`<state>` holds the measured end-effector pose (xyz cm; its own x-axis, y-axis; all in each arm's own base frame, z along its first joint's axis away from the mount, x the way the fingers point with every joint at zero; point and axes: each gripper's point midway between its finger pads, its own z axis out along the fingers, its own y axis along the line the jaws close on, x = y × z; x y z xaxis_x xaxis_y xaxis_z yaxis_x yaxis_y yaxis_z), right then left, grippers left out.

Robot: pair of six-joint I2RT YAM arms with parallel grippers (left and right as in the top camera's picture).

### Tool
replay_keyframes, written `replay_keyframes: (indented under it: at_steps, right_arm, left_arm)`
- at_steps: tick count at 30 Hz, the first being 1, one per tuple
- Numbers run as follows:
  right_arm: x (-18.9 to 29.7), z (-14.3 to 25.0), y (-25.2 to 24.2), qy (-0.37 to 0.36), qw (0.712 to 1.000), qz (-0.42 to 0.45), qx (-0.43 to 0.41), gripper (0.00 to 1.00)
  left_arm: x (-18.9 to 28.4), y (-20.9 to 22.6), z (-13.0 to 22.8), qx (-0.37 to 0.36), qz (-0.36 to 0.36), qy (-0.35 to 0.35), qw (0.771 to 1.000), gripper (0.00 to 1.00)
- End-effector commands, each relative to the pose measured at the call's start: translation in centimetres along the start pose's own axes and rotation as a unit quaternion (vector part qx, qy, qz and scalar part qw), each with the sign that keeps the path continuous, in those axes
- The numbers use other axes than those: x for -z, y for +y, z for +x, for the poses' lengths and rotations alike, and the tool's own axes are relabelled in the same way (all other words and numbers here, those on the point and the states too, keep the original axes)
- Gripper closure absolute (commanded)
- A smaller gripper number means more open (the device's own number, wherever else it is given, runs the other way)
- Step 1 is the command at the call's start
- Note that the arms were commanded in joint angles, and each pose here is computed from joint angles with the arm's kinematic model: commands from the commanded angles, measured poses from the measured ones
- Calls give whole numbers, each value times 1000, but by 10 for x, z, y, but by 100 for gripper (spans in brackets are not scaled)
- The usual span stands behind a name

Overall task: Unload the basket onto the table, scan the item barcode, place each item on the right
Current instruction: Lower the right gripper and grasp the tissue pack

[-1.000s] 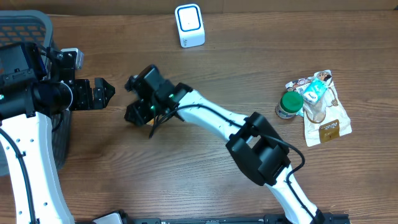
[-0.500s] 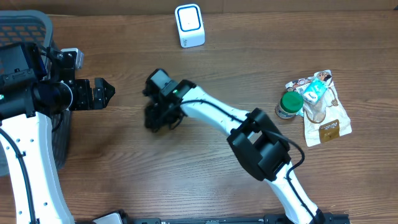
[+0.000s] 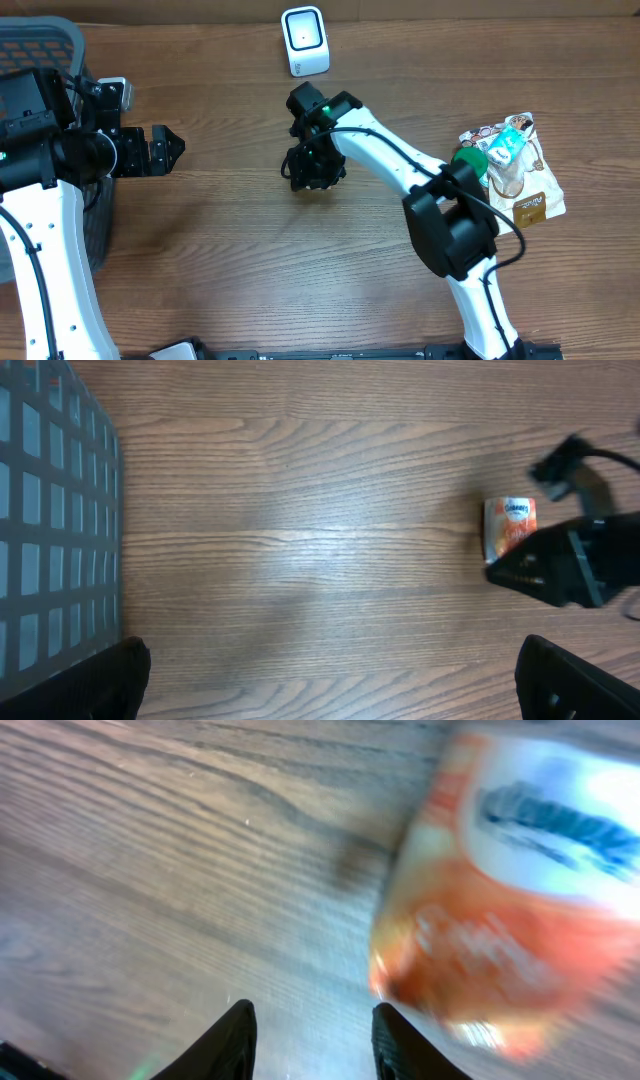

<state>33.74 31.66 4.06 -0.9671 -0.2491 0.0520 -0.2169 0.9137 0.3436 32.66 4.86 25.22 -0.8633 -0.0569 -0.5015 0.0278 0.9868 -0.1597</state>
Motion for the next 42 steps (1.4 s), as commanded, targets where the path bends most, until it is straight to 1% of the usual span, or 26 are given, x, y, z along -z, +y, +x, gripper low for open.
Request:
replay_keyframes:
  at_steps: [1, 4, 6, 9, 13, 16, 18, 22, 25, 26, 30, 37, 42]
  right_arm:
    - [61, -6, 6, -67, 998, 9, 14, 63]
    - [89, -5, -20, -94, 992, 57, -55, 62]
    - [95, -6, -34, -97, 990, 64, -83, 62]
    - [85, -9, -45, -84, 991, 41, -92, 62]
    - [54, -6, -64, -65, 991, 8, -115, 63]
    - [31, -6, -61, -58, 990, -66, -108, 66]
    - [21, -7, -56, -61, 988, -104, -101, 66]
    - [11, -12, -52, -77, 985, -132, -85, 66]
    - [6, -12, -53, -82, 983, -135, -88, 66]
    - [3, -12, -57, -80, 983, -128, -101, 66]
    - [-5, -12, -65, -80, 982, -113, -132, 71]
    - [-8, -12, -65, -80, 982, -110, -130, 81]
    - [-14, -10, -61, -81, 983, -103, -128, 82]
  left_arm:
    - [-2, 2, 1, -4, 0, 4, 1000, 1]
    - [-2, 2, 1, -4, 0, 4, 1000, 0]
    - [-2, 2, 1, -4, 0, 4, 1000, 0]
    - [-2, 2, 1, -4, 0, 4, 1000, 0]
    - [-2, 2, 1, -4, 0, 3, 1000, 0]
    - [-2, 2, 1, -4, 0, 4, 1000, 0]
    - [-2, 2, 1, -4, 0, 4, 1000, 0]
    - [-2, 2, 1, -4, 0, 3, 1000, 0]
    - [-2, 2, 1, -4, 0, 4, 1000, 0]
    - [-2, 2, 1, -4, 0, 3, 1000, 0]
    - [-2, 2, 1, -4, 0, 4, 1000, 0]
    - [-2, 2, 1, -4, 0, 4, 1000, 0]
    - [-2, 2, 1, -4, 0, 4, 1000, 0]
